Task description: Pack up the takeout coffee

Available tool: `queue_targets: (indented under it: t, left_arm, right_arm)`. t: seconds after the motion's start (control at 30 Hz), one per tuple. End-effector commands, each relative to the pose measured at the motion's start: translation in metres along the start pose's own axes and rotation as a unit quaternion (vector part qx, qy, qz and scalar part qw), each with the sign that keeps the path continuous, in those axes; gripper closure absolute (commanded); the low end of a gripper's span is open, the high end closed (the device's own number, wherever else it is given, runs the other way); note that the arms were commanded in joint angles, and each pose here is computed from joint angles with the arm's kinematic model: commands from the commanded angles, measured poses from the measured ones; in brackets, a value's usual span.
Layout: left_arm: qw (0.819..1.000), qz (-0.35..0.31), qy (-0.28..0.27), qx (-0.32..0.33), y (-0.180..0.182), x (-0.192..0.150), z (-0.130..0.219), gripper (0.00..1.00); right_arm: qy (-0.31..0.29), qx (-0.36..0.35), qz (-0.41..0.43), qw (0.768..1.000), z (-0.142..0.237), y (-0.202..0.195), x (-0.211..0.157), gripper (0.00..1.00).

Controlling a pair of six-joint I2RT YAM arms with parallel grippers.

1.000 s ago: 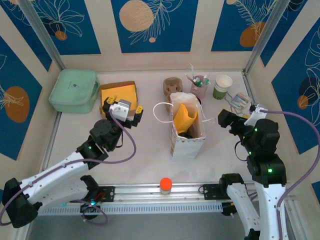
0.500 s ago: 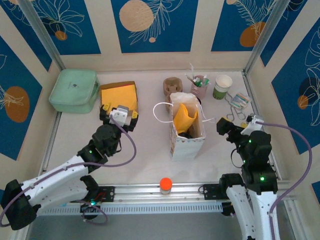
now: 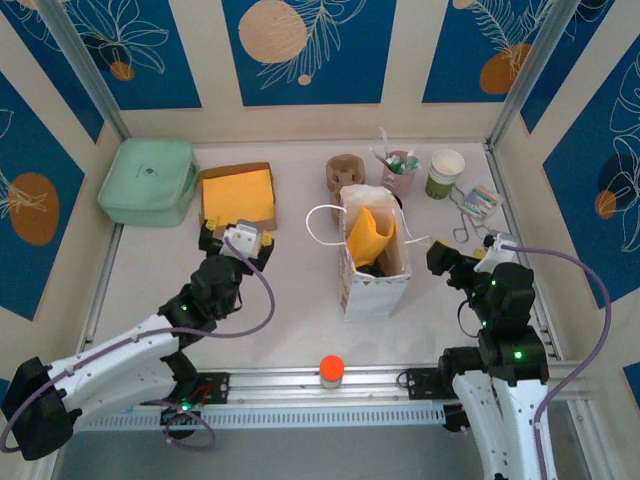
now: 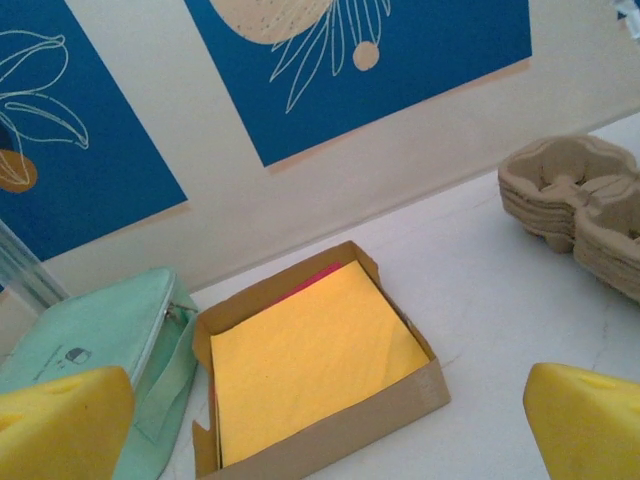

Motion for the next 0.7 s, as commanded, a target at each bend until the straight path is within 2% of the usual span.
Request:
queue_targets:
  t: [0.0,0.67]
  left_arm:
    - [1.0,0.002,0.001,0.022,0.006,-0.005,0.003,0.0]
    - [0.997,-0.014,0.01,0.069,0.022,-0.032,0.009,0.0]
  right_arm:
    - [-0.004,-0.003,0.009,1.0,-0.003,-0.001,-0.002,0.01]
    - [0.033,-0.044,0.013,0.998,-0.017,-0.015,-0.03,0.01]
Point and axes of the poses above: each hand's point on the last joint's axis, 136 mm out from that joint toward the fingers, its own z axis back along the fingers, its own y axis along the line the jaws close on, x = y × z, the point moved 5 cm from there along z, back along the fingers, and after that the axes turned 14 degrees about z, right-handed, at the moved point
